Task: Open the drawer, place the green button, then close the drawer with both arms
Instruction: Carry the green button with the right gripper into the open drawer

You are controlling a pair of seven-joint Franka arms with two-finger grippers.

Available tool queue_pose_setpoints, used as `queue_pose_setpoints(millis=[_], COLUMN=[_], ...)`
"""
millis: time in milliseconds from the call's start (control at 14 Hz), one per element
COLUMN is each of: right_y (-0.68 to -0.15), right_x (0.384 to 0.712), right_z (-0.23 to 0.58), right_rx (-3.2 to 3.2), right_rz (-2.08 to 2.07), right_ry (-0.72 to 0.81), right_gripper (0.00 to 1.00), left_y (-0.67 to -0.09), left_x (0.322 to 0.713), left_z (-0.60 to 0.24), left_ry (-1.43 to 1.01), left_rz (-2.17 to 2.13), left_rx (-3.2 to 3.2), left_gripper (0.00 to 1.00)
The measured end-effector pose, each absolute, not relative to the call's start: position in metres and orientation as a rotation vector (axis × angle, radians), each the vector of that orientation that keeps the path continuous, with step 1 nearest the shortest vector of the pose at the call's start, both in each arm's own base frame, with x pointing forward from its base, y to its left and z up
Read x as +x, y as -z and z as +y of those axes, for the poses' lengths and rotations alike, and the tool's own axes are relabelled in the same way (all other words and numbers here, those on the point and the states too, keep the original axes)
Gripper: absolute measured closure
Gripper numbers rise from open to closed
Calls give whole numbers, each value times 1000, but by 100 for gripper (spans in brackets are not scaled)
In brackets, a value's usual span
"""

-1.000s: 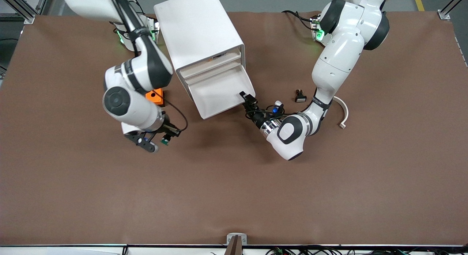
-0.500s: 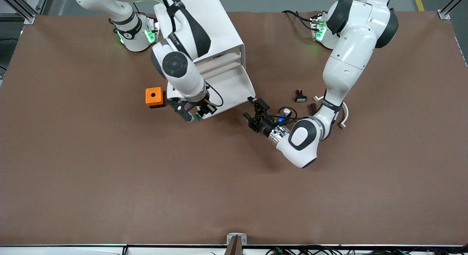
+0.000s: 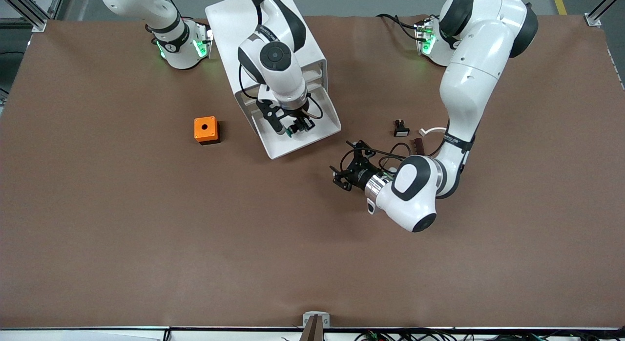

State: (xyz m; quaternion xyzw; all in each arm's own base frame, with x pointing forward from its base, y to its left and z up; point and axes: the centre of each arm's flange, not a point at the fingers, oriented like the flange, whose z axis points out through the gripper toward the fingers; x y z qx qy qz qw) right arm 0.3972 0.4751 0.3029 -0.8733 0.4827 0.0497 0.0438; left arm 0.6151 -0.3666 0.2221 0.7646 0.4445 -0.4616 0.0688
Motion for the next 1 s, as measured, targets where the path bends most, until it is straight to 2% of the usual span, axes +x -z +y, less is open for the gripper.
queue_pose_setpoints(millis=[357,429,500,571,714,929,1000], right_y=[-281,-279,-279,-281,-293,-334,-352], right_x=[399,400,401,403,413,450,469], right_z=[476,476,476,477,479,471,461], right_rx=[-2659,-2659,-2658,-2652,-2633,-2723,-2783], right_rz=[1510,1512,1514,1514,1506,1380,1278], right_ry=[-140,-139,-138,-134,-119,-132,-143], right_gripper=[58,53,53,48,31,2,0], left_y=[-272,-279,-287,-293,-300,-300,-299], left_x=[640,642,645,649,654,656,655], left_z=[-370,-372,-374,-374,-372,-372,-372], left_ry=[828,736,640,551,397,269,257], left_rz=[1138,1108,1085,1066,1025,981,974], left_rx=[2583,2634,2677,2713,2789,2878,2892], left_gripper=[0,0,0,0,0,0,0])
